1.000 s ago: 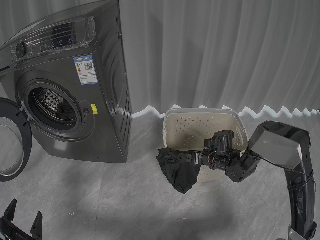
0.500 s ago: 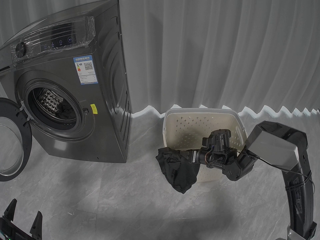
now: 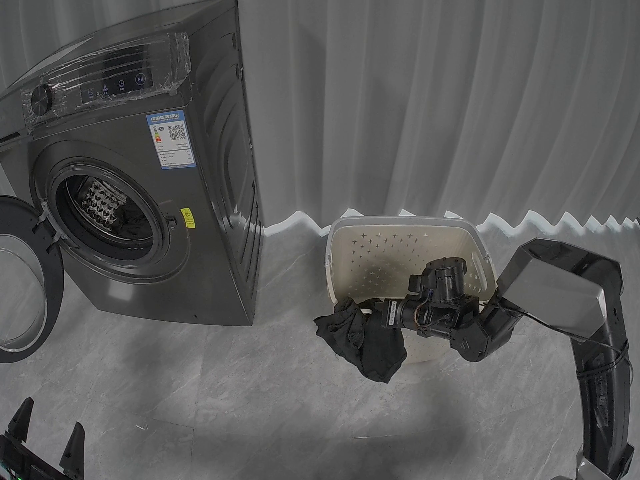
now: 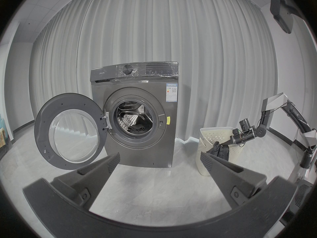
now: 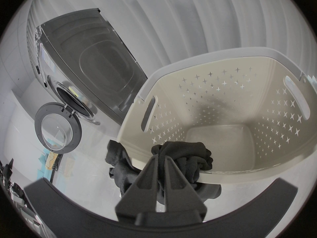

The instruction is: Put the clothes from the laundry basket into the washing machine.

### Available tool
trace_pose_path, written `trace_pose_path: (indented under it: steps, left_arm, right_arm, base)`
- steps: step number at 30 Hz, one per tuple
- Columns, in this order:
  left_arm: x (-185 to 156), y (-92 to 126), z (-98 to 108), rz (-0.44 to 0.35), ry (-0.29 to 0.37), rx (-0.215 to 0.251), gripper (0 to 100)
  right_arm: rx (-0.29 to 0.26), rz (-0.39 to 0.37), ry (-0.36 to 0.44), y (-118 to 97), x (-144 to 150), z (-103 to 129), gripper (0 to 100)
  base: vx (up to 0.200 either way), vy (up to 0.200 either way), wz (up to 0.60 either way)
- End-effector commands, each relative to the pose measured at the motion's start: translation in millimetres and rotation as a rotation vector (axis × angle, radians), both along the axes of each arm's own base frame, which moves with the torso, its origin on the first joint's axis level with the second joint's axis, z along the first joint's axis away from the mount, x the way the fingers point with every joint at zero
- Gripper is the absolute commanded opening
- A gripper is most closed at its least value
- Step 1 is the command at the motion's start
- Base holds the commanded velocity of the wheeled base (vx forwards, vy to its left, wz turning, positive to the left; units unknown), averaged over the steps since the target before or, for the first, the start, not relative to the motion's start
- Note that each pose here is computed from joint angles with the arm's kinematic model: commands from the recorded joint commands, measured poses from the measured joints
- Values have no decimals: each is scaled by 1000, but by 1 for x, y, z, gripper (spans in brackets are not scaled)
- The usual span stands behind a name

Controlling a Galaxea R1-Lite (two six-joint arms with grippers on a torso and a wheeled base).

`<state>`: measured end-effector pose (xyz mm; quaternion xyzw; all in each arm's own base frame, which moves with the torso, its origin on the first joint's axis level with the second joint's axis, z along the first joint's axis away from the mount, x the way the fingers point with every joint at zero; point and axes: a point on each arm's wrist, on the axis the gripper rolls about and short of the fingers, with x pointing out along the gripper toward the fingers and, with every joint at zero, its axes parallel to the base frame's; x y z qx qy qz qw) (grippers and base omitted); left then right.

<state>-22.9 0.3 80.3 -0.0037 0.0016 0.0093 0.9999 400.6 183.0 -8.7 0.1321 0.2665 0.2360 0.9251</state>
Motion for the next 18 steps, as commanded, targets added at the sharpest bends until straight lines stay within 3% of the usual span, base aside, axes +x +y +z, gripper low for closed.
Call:
trace_pose_path:
  steps: [1, 13, 18]
  left_arm:
    - [0, 0, -5, 0, 1, 0, 100]
    - [0, 0, -5, 0, 1, 0, 100]
    - [0, 0, -5, 0, 1, 0, 100]
  right_arm:
    - [42, -6, -47, -1, -4, 31, 0]
    - [76, -16, -124, -6, -4, 67, 0]
    - [85, -27, -150, -5, 2, 71, 0]
  base:
    - [0, 0, 0]
    - [0, 0, 0]
    - [0, 0, 0]
